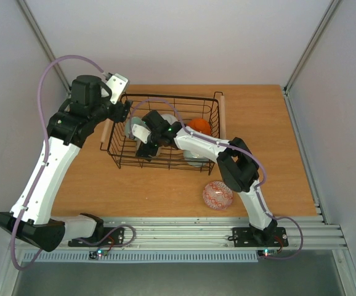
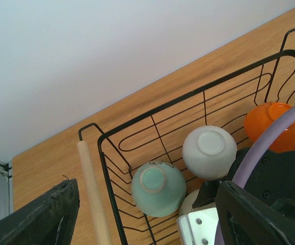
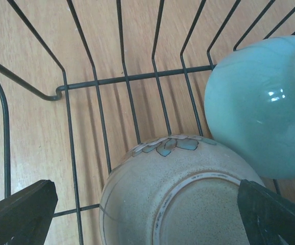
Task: Load the bowls into the dish rack
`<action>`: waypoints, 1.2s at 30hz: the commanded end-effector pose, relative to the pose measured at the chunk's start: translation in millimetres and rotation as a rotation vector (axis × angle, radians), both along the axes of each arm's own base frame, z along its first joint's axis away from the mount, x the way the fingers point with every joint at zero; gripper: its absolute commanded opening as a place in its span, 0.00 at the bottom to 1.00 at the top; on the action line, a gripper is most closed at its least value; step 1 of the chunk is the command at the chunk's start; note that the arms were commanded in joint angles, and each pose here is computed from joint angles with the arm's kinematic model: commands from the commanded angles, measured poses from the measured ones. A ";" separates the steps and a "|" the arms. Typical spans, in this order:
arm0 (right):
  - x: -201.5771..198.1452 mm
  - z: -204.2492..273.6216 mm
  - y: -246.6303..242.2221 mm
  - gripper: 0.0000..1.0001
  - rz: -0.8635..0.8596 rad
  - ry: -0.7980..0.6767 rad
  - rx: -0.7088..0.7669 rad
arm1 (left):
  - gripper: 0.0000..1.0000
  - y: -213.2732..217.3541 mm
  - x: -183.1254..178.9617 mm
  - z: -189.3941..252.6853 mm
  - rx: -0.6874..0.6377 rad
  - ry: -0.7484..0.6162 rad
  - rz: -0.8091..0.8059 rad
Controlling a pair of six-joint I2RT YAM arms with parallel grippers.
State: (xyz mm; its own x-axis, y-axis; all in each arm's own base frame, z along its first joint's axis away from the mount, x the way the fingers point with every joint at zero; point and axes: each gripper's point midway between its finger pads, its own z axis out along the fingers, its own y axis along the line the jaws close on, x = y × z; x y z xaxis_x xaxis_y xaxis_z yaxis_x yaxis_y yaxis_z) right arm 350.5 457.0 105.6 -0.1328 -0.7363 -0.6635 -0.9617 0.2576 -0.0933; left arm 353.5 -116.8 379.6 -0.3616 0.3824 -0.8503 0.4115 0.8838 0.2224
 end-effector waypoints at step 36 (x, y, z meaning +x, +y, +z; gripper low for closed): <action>-3.2 176.3 -248.3 0.90 -0.950 -0.101 0.254 | 0.73 -64.2 7.9 -42.3 -0.155 0.190 -0.199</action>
